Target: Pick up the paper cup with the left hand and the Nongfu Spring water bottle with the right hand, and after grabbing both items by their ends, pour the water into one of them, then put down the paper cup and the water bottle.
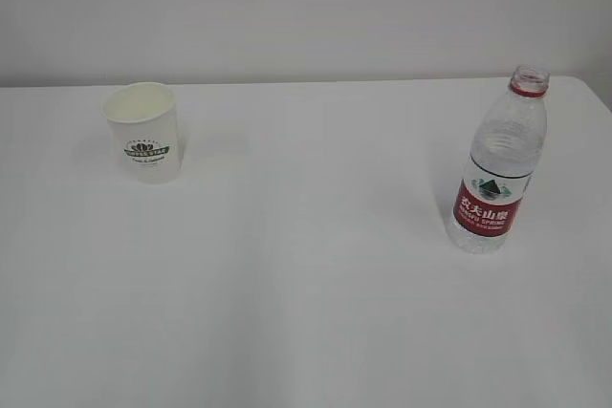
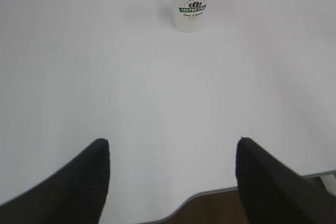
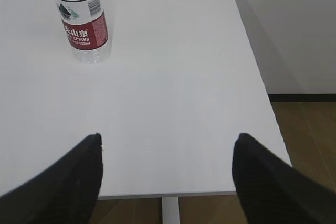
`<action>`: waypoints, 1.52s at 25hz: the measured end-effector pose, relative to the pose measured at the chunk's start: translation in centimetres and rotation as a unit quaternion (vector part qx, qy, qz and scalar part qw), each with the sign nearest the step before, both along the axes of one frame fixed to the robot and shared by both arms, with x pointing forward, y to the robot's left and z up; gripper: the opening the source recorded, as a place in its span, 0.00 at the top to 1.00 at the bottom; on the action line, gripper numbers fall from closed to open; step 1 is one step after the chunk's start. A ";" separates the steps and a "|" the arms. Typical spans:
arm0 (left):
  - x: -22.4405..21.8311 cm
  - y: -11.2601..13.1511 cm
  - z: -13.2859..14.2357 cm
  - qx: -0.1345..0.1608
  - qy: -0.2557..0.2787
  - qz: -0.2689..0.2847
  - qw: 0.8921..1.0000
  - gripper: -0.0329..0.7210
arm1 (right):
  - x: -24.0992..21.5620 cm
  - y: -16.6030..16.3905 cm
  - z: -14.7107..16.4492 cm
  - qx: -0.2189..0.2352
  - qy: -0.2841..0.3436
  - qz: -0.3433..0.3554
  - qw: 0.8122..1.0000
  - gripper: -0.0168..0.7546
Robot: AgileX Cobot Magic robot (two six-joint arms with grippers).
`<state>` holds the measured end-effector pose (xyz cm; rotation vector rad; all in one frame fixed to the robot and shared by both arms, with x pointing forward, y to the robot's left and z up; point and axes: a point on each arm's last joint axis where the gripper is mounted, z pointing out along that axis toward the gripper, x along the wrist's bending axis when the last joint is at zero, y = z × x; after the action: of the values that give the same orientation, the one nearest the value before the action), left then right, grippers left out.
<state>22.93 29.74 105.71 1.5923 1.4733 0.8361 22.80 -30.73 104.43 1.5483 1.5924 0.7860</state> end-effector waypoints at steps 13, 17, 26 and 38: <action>0.0 0.0 0.0 0.000 0.000 0.000 1.000 0.25 | 0.0 0.0 0.0 0.000 0.000 0.000 1.000 0.22; 0.0 0.0 0.0 0.000 0.000 0.000 1.000 0.25 | 0.0 0.0 0.0 0.000 0.000 0.000 1.000 0.22; 0.0 0.0 0.0 0.000 0.000 0.000 1.000 0.25 | 0.0 0.0 0.0 0.000 0.000 0.000 1.000 0.22; 0.0 0.0 0.0 0.000 0.000 0.000 1.000 0.25 | 0.0 0.0 0.0 0.000 0.000 0.000 1.000 0.22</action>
<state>22.93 29.74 105.71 1.5923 1.4733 0.8361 22.80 -30.73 104.43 1.5483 1.5924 0.7860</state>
